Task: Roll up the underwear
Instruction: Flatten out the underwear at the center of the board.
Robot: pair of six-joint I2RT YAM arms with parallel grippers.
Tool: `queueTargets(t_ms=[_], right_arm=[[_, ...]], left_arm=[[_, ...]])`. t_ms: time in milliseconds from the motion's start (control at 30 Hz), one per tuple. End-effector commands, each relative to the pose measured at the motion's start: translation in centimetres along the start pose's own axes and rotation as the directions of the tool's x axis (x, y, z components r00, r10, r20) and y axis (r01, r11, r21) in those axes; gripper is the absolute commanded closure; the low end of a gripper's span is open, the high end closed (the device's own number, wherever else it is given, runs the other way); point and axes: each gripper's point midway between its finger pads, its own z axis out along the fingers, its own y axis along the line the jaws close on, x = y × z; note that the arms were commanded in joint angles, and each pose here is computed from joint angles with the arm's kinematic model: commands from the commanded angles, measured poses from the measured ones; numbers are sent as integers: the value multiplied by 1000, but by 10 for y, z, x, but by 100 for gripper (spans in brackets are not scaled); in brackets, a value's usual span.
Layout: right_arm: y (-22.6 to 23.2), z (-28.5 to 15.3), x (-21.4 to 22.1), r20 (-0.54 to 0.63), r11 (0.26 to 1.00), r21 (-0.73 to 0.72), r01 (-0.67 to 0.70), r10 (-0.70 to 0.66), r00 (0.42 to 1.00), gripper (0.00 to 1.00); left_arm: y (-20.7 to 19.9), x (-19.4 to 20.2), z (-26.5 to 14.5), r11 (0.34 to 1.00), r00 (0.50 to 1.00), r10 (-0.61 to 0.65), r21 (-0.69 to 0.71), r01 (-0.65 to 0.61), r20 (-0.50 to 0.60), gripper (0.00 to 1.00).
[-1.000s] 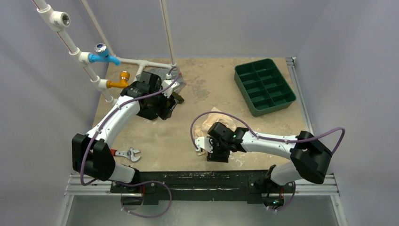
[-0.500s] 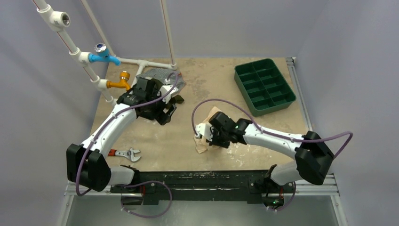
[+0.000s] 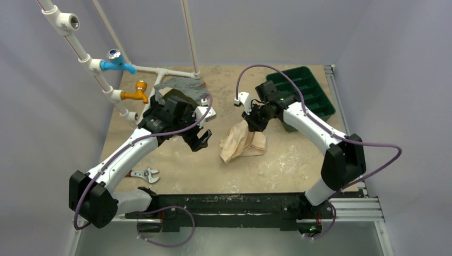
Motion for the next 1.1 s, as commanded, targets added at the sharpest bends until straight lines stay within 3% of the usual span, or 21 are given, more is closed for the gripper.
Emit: queueTargets(t_ms=[0, 167, 500, 733, 1067], right_arm=[[1, 9, 6, -34, 992, -102, -74, 71, 997, 100], [-12, 22, 4, -38, 977, -118, -177, 173, 984, 100], [-38, 37, -6, -40, 915, -179, -362, 361, 932, 100], [-44, 46, -4, -54, 895, -199, -398, 396, 917, 100], [-50, 47, 1, -57, 880, -214, -424, 422, 905, 100]], left_arm=[[-16, -33, 11, 998, 998, 27, 47, -30, 62, 13], [-42, -45, 29, 995, 1000, 12, 101, -13, 4, 13], [-62, -43, 59, 992, 992, 116, -36, -118, -49, 13], [-83, -44, 83, 976, 970, 200, -60, -210, -140, 16], [-92, -31, 122, 917, 901, 314, -151, -370, -298, 29]])
